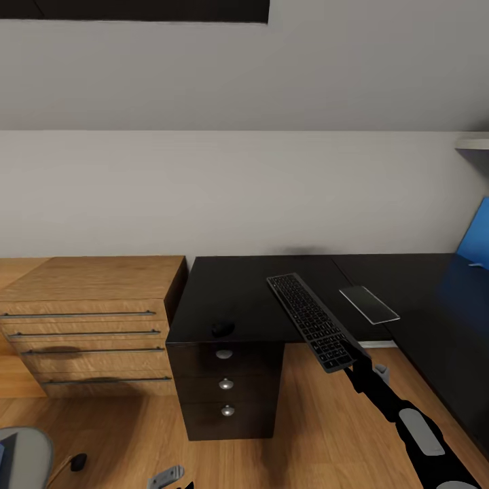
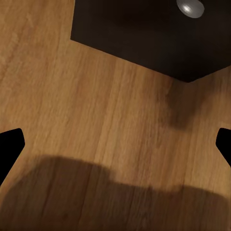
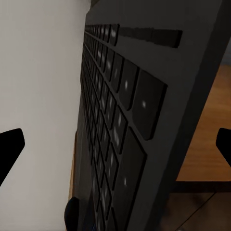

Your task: In the bedroom, organize the workspace by keeping the computer under the desk, ensuring the monitor is on the desk, placing the keyboard on the desk next to the monitor, placing the mouse on the desk next to the keyboard, moving the folder from the swivel chair onto the desk next to the mouse, stacking the notebook on top of the folder with the pen on top of the notebook, and positioning the swivel chair next to the desk.

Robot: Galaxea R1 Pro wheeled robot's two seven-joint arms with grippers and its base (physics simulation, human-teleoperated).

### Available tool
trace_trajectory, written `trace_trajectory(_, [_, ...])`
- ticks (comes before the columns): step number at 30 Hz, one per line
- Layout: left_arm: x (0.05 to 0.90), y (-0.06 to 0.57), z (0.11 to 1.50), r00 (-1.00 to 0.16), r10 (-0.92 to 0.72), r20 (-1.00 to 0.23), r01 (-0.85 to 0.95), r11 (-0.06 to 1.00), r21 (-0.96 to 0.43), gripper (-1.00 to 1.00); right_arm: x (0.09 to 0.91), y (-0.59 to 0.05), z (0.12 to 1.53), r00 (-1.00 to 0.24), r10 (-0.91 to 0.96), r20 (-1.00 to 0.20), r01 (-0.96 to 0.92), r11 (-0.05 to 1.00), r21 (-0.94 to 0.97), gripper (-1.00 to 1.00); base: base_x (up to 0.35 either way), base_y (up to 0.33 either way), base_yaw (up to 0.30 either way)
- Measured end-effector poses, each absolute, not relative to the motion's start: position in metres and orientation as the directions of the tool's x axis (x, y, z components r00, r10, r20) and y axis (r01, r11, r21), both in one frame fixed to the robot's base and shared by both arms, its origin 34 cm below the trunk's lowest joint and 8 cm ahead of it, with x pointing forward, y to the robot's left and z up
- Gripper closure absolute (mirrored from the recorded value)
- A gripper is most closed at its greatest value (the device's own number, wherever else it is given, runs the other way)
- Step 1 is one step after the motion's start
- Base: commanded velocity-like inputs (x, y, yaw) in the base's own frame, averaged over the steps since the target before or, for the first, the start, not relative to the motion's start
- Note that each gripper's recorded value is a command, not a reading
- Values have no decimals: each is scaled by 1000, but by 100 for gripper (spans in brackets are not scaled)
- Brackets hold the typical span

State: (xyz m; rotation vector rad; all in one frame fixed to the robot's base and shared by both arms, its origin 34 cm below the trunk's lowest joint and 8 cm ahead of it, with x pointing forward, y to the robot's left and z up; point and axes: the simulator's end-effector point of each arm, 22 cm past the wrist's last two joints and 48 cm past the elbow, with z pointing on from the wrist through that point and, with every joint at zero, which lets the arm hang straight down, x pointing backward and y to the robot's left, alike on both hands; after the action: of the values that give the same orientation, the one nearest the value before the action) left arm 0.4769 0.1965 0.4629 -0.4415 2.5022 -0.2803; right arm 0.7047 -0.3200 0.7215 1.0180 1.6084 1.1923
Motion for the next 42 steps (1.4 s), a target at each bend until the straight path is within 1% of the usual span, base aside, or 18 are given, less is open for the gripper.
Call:
trace_trajectory(3, [477, 196, 463, -779, -369, -506, -248, 924, -292, -100, 705, -320, 721, -292, 942, -168, 114, 209, 971, -100, 0, 0, 0])
trace_trajectory(4, [477, 196, 463, -779, -369, -506, -248, 924, -292, -100, 705, -320, 721, -292, 942, -168, 114, 209, 971, 100, 0, 0, 0])
trace_trajectory(42, [479, 196, 480, -780, -365, -508, -244, 925, -291, -100, 706, -321, 738, -291, 942, -169, 115, 210, 971, 100, 0, 0, 0])
